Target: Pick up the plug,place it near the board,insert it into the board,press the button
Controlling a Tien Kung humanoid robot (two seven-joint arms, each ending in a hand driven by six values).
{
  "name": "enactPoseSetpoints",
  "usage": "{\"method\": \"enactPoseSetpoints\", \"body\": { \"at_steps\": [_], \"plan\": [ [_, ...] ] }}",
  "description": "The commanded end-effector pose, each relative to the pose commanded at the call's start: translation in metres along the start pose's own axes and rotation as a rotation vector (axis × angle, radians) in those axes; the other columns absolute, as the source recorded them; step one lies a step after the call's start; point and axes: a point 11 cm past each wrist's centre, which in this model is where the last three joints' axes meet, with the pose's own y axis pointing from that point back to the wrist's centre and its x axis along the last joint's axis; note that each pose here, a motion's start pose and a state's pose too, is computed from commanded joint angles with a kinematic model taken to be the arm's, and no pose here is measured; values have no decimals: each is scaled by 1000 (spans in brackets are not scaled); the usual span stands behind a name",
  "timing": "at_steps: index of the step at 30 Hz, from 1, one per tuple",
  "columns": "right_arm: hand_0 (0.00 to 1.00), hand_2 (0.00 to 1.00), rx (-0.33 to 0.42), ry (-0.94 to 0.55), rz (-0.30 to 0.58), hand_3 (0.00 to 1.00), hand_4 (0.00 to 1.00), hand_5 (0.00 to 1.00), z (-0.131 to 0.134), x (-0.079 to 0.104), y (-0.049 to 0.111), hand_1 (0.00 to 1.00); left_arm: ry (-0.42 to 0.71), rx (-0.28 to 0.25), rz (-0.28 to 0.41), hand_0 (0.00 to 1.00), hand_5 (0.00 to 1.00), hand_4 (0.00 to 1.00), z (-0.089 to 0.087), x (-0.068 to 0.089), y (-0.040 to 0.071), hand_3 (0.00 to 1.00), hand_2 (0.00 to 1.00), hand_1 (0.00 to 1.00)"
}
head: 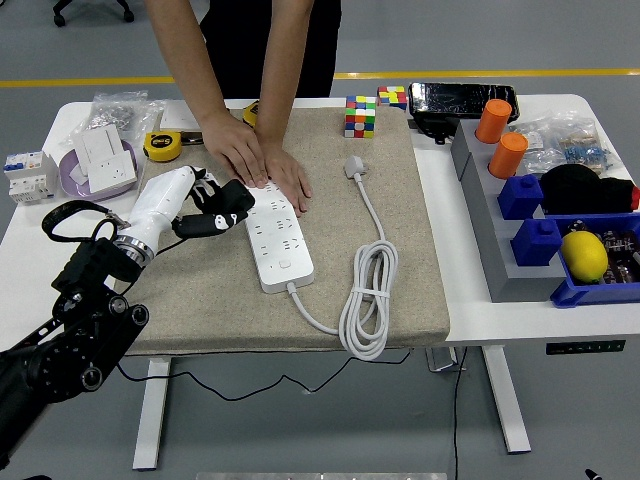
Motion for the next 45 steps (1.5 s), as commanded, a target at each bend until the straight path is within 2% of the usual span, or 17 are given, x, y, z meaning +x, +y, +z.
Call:
{"method": "enactPoseSetpoints", "body": {
  "at_steps": [5, 13, 16, 21, 28, 45],
  "plan": [
    [824, 753, 4, -2, 2, 792, 998, 919, -2, 1, 0, 754, -57, -65, -41, 526, 2, 444, 14, 0, -6, 321, 284, 382],
    [823, 753, 5, 2, 5, 792, 998, 920, -3, 4, 0, 754, -176, -137, -122, 525, 2, 431, 29, -11, -12, 311, 281, 381],
    [823, 753, 6, 5, 5, 792, 998, 920, -4, 4, 0, 754, -196, -139, -131, 517, 2, 418, 28, -15, -13, 306, 283, 377],
    [822, 754, 9, 10, 5, 792, 998, 919, -6, 4, 0, 754, -218, -108, -138, 514, 2, 407, 15, -21, -15, 309, 283, 382],
    [820, 753, 4, 13, 9, 791, 998, 920, -4, 7, 0, 754, -247, -77, -126, 512, 2, 409, -2, -19, -16, 311, 286, 386],
    [821, 753, 9, 10, 10, 792, 998, 920, -7, 7, 0, 754, -276, -87, -123, 508, 2, 414, -2, -19, -17, 314, 292, 399]
  ]
}}
